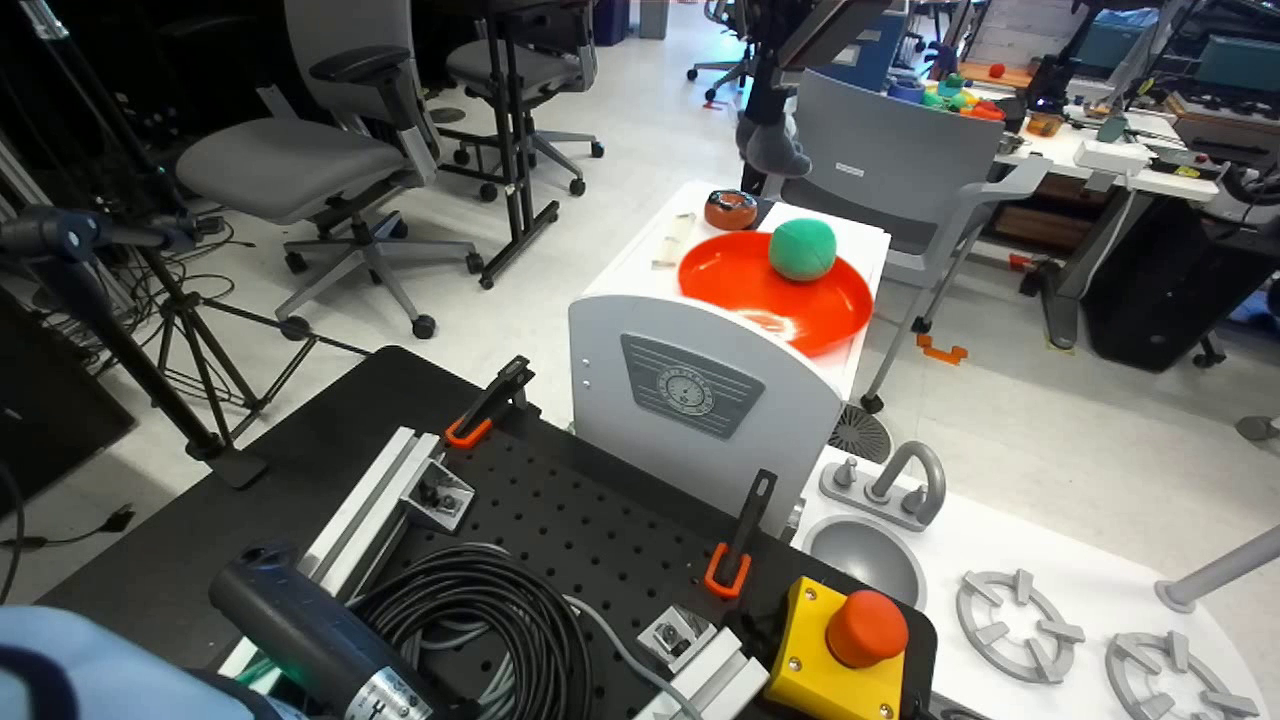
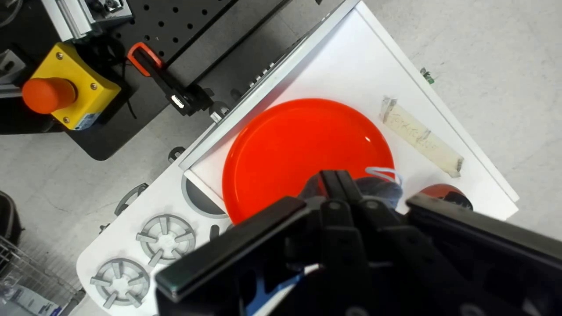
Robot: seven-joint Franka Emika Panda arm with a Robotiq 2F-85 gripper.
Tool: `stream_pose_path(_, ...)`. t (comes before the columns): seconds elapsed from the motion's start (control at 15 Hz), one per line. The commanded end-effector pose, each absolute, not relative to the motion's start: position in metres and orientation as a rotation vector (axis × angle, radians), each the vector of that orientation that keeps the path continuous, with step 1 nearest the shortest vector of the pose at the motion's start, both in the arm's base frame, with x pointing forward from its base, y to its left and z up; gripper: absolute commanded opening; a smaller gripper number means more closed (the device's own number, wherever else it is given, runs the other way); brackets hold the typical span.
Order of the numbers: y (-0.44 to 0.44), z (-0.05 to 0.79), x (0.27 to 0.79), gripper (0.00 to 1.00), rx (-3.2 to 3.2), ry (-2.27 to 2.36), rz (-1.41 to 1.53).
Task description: Pick up the grey bear and put it on the red plate
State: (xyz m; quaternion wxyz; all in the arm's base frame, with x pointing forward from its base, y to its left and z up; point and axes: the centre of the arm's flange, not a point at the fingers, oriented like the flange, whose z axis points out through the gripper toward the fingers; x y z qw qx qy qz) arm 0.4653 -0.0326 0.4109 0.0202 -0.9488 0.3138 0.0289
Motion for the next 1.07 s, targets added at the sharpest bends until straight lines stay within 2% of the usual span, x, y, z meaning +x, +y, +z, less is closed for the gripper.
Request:
stream_pose_path(0.0, -0.0333, 0.4180, 0.4708, 0.00, -2.953, 0.943, 0.100)
stream_pose_path(0.13, -0.0334, 0.4192, 0.4706, 0.00, -2.957, 0.940, 0.098)
stream_pose_path(0.2, -0.0334, 0.4199, 0.4705, 0.26, -2.962, 0.939, 0.093)
stream_pose_path(0.33, -0.0336, 0.4207, 0.4706, 0.33, -2.968, 0.945, 0.080)
stream_pose_path(0.8, -0.0343, 0.4221, 0.4708, 0.85, -2.961, 0.952, 0.070)
stream_pose_path(0.93, -0.0340, 0.4217, 0.4699, 0.98, -2.961, 0.949, 0.069)
stream_pose_path(1.0, -0.0338, 0.4217, 0.4694, 1.00, -2.961, 0.948, 0.068)
